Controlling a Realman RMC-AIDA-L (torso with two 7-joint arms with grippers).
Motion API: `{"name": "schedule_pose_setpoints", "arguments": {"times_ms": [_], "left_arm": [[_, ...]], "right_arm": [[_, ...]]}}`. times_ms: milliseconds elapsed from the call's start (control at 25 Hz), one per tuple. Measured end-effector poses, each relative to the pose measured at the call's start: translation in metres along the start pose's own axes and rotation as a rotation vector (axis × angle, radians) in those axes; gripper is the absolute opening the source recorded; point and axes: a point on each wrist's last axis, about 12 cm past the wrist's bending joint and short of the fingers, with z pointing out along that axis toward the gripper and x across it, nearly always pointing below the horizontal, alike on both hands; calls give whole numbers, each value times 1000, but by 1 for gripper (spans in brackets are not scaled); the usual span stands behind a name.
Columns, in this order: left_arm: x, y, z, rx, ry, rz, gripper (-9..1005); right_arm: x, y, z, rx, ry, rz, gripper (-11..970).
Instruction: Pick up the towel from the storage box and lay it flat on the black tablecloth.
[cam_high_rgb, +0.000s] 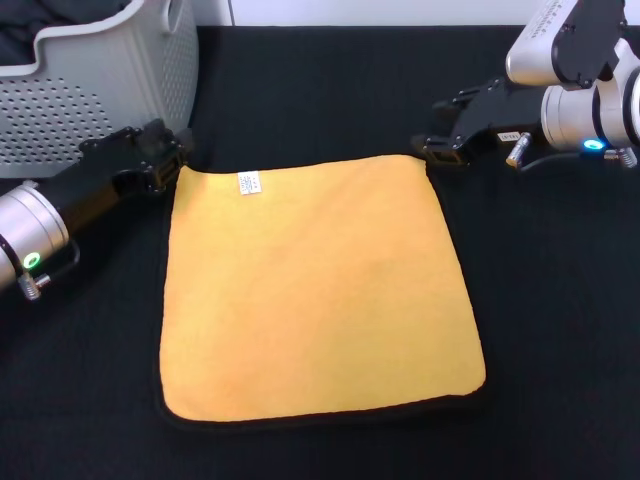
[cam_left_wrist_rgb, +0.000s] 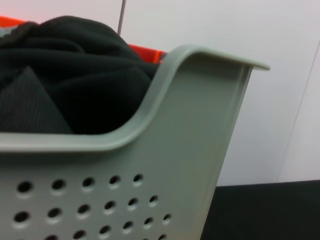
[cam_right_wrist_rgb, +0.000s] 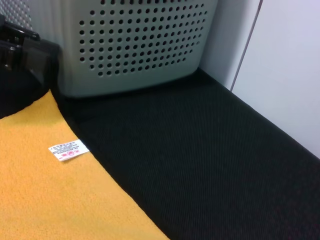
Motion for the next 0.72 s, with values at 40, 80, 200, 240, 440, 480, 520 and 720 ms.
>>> {"name": "schedule_pose_setpoints", "arguments": {"times_ms": [40, 80, 200, 240, 440, 480, 520, 720], "left_arm": [[0, 0, -1, 2, -4, 0, 294], [-1, 0, -1, 4, -6, -1, 374], [-2, -1, -2, 17, -19, -2, 455], [-3, -2, -3, 28, -28, -3, 456], [-12, -10, -19, 176, -94, 28, 456], [-15, -14, -25, 247, -113, 47, 457], [-19, -19, -29, 313, -129, 61, 457], [-39, -41, -54, 675, -169, 122, 457]], "right_arm": [[0, 0, 0, 0, 0, 1, 250], [1, 0, 0, 1, 0, 2, 281], [3, 0, -3, 7, -5, 4, 547], [3, 0, -5, 12, -12, 3, 582], [5, 8, -31, -22, -88, -17, 755], [7, 13, -40, -47, -108, -28, 788], [8, 19, -49, -81, -129, -38, 822], [5, 62, -104, -309, -309, -100, 888]]}}
